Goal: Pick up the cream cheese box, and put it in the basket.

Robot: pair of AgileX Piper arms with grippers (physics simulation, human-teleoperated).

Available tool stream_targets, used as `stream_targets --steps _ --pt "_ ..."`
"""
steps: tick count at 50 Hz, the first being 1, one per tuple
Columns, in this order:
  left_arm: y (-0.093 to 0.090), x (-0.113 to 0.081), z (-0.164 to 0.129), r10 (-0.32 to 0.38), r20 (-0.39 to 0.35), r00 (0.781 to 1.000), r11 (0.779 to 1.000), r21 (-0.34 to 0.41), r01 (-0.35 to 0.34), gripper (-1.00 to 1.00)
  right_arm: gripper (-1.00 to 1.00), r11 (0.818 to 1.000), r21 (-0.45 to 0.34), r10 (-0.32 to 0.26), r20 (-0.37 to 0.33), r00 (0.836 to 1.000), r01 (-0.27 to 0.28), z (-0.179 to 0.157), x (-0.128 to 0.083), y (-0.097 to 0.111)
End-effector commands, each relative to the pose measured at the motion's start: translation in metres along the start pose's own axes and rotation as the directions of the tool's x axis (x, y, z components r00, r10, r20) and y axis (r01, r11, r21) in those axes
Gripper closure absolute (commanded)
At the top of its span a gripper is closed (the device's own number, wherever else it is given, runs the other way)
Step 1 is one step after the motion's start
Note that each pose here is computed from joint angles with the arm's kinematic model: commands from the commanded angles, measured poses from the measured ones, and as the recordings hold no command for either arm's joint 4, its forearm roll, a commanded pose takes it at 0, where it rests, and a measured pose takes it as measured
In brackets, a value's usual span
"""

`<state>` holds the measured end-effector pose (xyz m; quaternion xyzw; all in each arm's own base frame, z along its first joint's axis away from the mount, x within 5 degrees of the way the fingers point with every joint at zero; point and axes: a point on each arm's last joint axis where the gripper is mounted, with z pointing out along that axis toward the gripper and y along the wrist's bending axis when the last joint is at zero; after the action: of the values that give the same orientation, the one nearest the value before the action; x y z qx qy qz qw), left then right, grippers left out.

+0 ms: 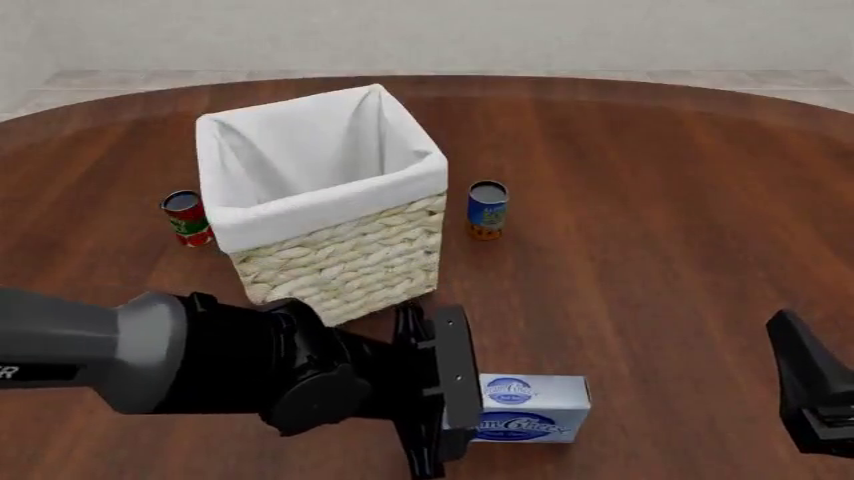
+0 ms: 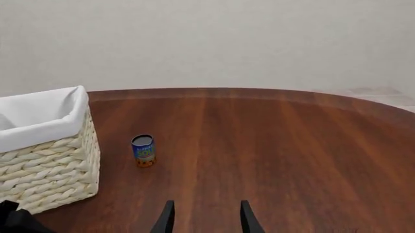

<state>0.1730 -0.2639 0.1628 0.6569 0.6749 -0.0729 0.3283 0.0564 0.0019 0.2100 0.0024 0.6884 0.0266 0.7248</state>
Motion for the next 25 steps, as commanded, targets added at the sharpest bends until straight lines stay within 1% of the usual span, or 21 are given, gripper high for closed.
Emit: stream_targets --steps 1,7,8,12,16,22,23,24,25 --pt "-0.002 0.004 0.011 -0.004 -0.015 1.000 1.000 0.007 0.004 -1.00 -1.00 1.000 0.000 0.001 -0.002 1.000 -0.001 0.000 0.000 0.000" --pt "-0.001 0.007 0.017 -0.018 -0.024 1.000 1.000 0.007 0.019 -1.00 -1.00 1.000 -0.001 0.002 -0.004 1.000 -0.002 0.000 0.000 0.000" --pt "-0.002 0.012 0.019 0.004 -0.021 1.000 1.000 0.004 -0.004 -1.00 -1.00 1.000 -0.001 0.003 -0.005 1.000 -0.003 0.000 0.000 0.000" --pt "-0.007 0.014 0.025 -0.016 -0.034 0.999 1.000 0.017 0.017 -1.00 -1.00 1.000 -0.001 0.003 -0.007 1.000 -0.003 0.001 0.000 0.000" --pt "-0.008 0.016 0.028 -0.023 -0.039 0.999 1.000 0.020 0.024 -1.00 -1.00 1.000 -0.002 0.002 -0.009 1.000 -0.002 0.001 0.000 0.000" --pt "-0.006 0.014 0.025 -0.039 -0.031 0.999 0.999 0.012 0.039 -1.00 -1.00 1.000 -0.002 0.000 -0.011 1.000 0.000 0.023 -0.004 0.000" --pt "0.000 0.014 0.023 -0.047 -0.025 0.999 0.999 -0.003 0.047 1.00 -1.00 1.000 -0.003 -0.002 -0.012 1.000 0.002 0.027 -0.004 0.000" --pt "0.001 0.012 0.023 -0.061 -0.025 0.998 0.998 -0.003 0.061 1.00 -1.00 1.000 -0.004 -0.001 -0.012 1.000 0.001 0.031 -0.004 0.001" --pt "-0.001 0.012 0.022 -0.057 -0.024 0.998 0.998 0.001 0.057 1.00 -1.00 1.000 -0.003 0.000 -0.013 1.000 0.000 0.033 -0.004 0.000"
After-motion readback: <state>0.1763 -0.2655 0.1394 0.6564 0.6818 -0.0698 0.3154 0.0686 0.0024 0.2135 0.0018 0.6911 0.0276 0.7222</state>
